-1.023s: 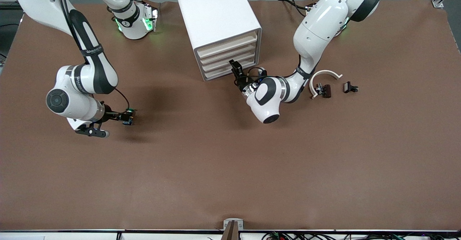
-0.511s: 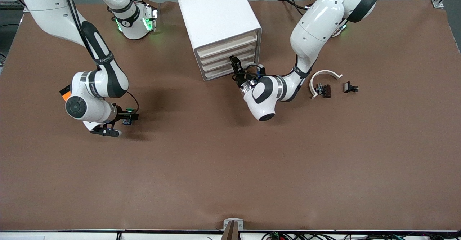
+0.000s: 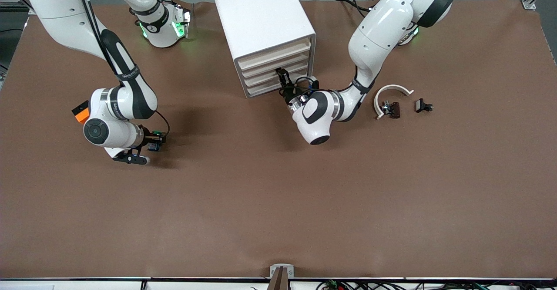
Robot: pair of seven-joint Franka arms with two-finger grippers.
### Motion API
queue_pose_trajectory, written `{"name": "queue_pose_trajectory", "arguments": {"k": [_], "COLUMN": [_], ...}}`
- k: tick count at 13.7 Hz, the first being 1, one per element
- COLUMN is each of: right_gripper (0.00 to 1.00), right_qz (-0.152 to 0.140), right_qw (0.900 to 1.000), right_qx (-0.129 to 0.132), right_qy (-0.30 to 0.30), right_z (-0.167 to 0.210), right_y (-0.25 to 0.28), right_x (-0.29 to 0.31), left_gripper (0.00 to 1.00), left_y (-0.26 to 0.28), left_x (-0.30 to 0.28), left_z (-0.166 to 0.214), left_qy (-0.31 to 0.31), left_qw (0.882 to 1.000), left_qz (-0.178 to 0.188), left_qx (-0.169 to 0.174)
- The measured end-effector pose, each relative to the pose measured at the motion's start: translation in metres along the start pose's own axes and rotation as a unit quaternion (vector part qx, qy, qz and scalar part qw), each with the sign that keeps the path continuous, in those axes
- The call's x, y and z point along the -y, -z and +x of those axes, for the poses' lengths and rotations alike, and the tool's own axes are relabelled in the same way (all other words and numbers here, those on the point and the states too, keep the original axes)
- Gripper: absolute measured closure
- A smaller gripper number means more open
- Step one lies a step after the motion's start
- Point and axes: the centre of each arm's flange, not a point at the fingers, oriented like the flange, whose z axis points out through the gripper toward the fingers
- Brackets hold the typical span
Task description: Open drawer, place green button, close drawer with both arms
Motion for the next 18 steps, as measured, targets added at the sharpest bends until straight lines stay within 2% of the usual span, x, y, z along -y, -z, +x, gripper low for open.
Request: {"name": "queue_pose_trajectory", "arguments": {"k": [1,2,7,10,14,16,18], "right_gripper": [0.63,0.66,0.67,0.67,0.67,0.67,0.67], "right_qz": [0.0,0.0,-0.001,-0.006,-0.025,-0.035,-0.033], "right_qw": [1.0,1.0,1.0,1.0,0.997,0.994,0.99], "right_qx": [0.0,-0.001,0.001,0.025,0.062,0.078,0.1], "right_qy": [0.0,0.001,0.002,0.004,-0.037,-0.063,-0.098], "right_z": [0.0,0.0,0.001,0.001,-0.016,-0.029,-0.044], "right_y": [0.0,0.0,0.003,0.025,0.098,0.138,0.178], "right_x": [0.0,0.001,0.002,0.007,0.033,0.051,0.076], "left_gripper": [0.9,0.9,0.9,0.9,0.9,0.74,0.53], "left_y": [0.002,0.005,0.06,0.096,0.126,0.143,0.159], "left_x": [-0.001,-0.001,-0.007,-0.009,-0.009,-0.007,0.0], "left_z": [0.0,0.001,0.011,0.018,0.02,0.019,0.017], "left_qy": [0.001,0.001,0.001,-0.004,-0.016,-0.035,-0.055], "left_qw": [1.0,1.0,0.999,0.997,0.994,0.992,0.989], "left_qz": [-0.001,-0.002,-0.016,-0.024,-0.041,-0.053,-0.068], "left_qx": [0.001,0.003,0.041,0.07,0.099,0.113,0.116]}}
